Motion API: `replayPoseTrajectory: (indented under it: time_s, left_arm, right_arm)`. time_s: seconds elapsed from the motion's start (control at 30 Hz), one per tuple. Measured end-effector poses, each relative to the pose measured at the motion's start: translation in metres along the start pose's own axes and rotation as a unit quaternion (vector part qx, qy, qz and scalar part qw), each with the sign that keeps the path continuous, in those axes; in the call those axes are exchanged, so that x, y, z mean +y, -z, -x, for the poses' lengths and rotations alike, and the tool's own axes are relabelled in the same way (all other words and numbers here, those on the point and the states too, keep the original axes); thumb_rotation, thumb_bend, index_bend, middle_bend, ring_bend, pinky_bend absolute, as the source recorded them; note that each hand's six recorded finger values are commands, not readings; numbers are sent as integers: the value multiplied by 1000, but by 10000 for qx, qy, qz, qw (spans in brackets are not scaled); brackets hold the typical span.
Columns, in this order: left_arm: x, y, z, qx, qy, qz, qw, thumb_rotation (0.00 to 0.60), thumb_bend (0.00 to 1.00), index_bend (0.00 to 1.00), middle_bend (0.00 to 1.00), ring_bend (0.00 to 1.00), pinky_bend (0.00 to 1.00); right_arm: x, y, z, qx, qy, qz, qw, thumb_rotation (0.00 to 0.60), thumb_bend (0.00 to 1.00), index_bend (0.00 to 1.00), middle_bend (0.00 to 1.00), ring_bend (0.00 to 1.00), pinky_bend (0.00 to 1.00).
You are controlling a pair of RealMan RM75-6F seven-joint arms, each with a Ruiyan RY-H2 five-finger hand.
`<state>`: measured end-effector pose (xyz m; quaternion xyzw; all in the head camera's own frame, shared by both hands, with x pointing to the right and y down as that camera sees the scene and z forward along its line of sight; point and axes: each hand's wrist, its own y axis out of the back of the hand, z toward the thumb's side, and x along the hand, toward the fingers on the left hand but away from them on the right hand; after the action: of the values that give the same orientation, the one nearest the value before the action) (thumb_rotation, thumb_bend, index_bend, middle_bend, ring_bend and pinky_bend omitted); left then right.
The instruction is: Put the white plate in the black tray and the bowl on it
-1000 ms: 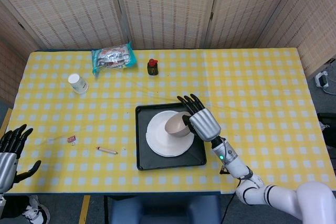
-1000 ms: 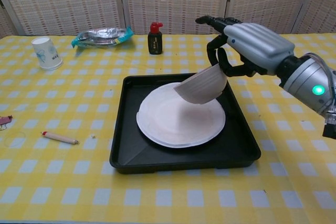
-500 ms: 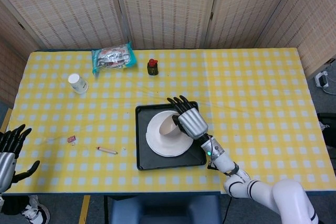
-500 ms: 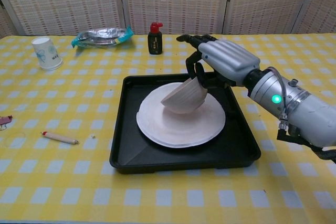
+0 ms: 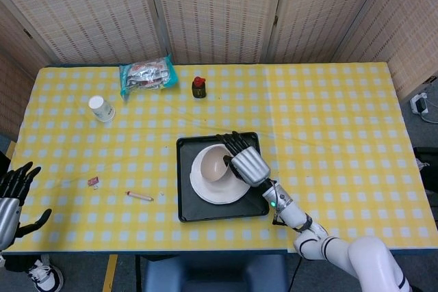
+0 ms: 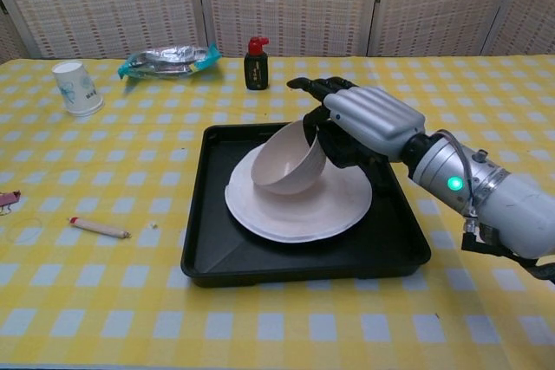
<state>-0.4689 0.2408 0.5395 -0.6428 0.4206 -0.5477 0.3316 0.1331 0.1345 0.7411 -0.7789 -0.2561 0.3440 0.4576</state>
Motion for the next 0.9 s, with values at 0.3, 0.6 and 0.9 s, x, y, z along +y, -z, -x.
replayPoseTrajectory:
  time_s: [0.3,0.6,0.9]
  left_arm:
    - [-3,-2,0,-11,56,-13,10000,600,331,0,0,56,15]
    - [-4,-4,0,-37,71,-26,10000,600,331,0,0,56,15]
    - [-2,-4,2,-47,39,-62,10000,600,329,0,0,45,15]
  right_arm:
    - [-1,9,-23,-276,-136,-115,9995,600,596,294,0,0,0]
    - [4,12,-47,-313,-182,4,9993,600,597,258,0,0,0]
    - [26,17,-69,-395,13,164,9991,600,489,4,0,0,0]
